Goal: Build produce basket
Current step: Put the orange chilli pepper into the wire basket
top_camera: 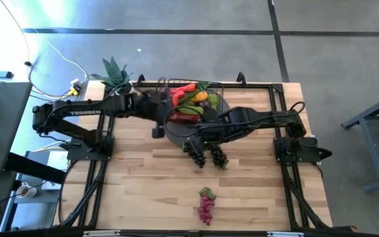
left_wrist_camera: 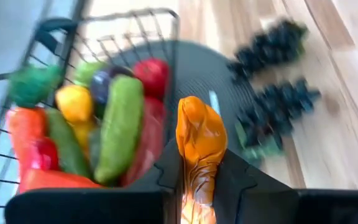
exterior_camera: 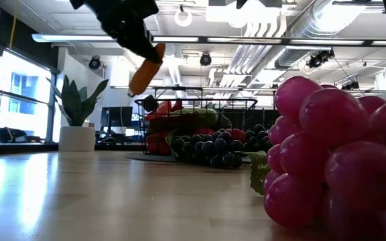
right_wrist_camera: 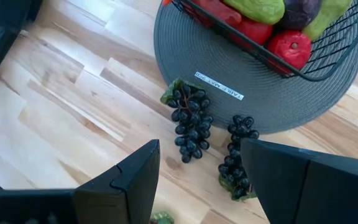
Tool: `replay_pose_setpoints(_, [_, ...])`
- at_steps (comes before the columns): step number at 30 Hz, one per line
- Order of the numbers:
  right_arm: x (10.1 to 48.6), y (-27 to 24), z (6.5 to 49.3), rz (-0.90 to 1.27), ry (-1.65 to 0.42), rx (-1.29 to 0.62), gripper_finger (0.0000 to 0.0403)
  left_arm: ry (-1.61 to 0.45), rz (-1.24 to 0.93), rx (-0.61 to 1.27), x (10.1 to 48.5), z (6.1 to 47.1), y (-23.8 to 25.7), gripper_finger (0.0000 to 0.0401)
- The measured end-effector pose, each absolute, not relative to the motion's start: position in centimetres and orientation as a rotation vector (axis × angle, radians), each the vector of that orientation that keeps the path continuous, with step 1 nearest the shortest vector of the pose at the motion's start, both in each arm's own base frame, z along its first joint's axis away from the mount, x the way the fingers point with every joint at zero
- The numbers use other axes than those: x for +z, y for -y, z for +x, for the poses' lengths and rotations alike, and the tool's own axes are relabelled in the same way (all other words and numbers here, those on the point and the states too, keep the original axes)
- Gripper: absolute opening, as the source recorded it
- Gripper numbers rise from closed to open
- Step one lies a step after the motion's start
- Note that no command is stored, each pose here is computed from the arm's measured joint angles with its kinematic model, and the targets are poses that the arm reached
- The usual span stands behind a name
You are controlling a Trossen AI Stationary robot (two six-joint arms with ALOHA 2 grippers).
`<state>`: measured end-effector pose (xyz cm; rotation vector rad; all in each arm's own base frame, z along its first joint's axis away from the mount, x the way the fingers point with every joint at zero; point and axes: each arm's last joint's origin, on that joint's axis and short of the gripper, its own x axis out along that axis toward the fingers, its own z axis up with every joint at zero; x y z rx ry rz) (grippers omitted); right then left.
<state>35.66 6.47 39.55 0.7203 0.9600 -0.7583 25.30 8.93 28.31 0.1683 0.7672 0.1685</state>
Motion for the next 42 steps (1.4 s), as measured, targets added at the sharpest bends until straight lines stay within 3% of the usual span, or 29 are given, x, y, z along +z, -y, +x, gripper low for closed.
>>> replay_pose_setpoints(15, [39.6,-5.4,35.8,0.732,-0.926,-0.809,0.0209,-0.466,-0.194,0.471,29.3,25.0,-15.4,0.004])
replay_pose_setpoints(20, [39.6,-4.6,35.9,0.718,-0.93,-0.814,0.0209,-0.385,-0.382,0.478,29.0,25.0,-17.0,0.004])
replay_pose_setpoints(32, [39.5,-2.6,36.2,0.656,-0.998,-0.751,0.0209,-0.395,-0.633,0.552,26.2,25.8,-19.2,0.0042])
replay_pose_setpoints(42, [39.5,-2.3,36.2,0.621,-1.019,-0.722,0.0209,-0.399,-0.698,0.611,24.7,25.6,-20.9,0.0106])
